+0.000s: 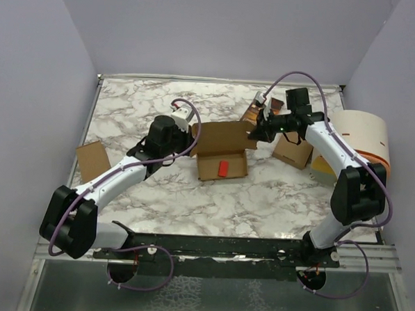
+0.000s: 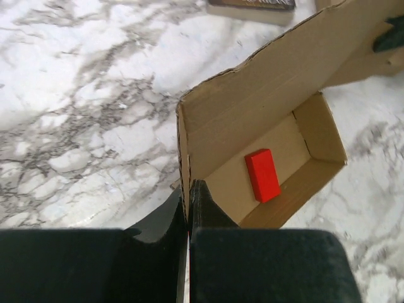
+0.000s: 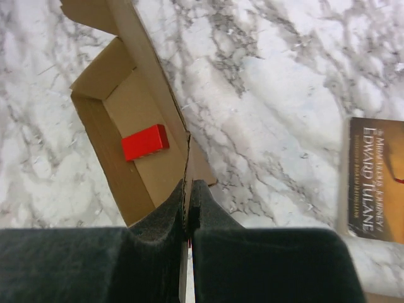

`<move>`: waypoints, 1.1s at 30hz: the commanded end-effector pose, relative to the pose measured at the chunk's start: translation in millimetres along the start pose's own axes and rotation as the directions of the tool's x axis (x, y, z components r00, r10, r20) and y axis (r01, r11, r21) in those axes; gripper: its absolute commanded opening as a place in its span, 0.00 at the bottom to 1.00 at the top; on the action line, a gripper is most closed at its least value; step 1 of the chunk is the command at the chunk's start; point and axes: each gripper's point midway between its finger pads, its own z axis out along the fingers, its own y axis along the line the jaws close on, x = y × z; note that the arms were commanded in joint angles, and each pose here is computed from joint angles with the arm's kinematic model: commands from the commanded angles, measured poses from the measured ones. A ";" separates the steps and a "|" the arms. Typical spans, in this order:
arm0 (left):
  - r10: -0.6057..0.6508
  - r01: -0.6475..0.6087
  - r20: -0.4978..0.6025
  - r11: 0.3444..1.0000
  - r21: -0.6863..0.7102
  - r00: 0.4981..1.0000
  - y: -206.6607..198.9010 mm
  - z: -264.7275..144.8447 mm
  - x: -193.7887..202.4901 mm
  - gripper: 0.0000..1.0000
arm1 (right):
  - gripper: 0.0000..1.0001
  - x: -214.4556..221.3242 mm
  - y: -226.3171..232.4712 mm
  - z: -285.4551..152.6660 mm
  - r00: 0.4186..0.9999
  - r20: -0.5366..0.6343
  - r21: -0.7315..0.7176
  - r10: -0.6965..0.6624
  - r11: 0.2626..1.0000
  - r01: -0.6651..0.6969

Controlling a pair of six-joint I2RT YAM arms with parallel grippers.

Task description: Fold the paper box

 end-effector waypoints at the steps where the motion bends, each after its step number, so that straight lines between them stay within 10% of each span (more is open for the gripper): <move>1: -0.080 0.107 0.238 0.989 -0.100 0.968 -4.6 5.8 -51.4 0.00 | 0.01 -41.5 -0.8 12.8 0.993 0.103 0.116 -0.054 0.992 0.042; 18: -0.076 0.201 0.387 0.935 -0.294 0.919 7.8 36.0 -52.0 0.00 | 0.01 -73.6 -31.7 26.7 0.947 0.319 0.514 -0.049 0.848 -0.129; 33: -0.070 0.227 0.420 0.914 -0.335 0.905 22.5 67.5 -44.1 0.00 | 0.02 -45.5 -42.7 46.5 0.898 0.440 0.505 0.028 0.818 -0.274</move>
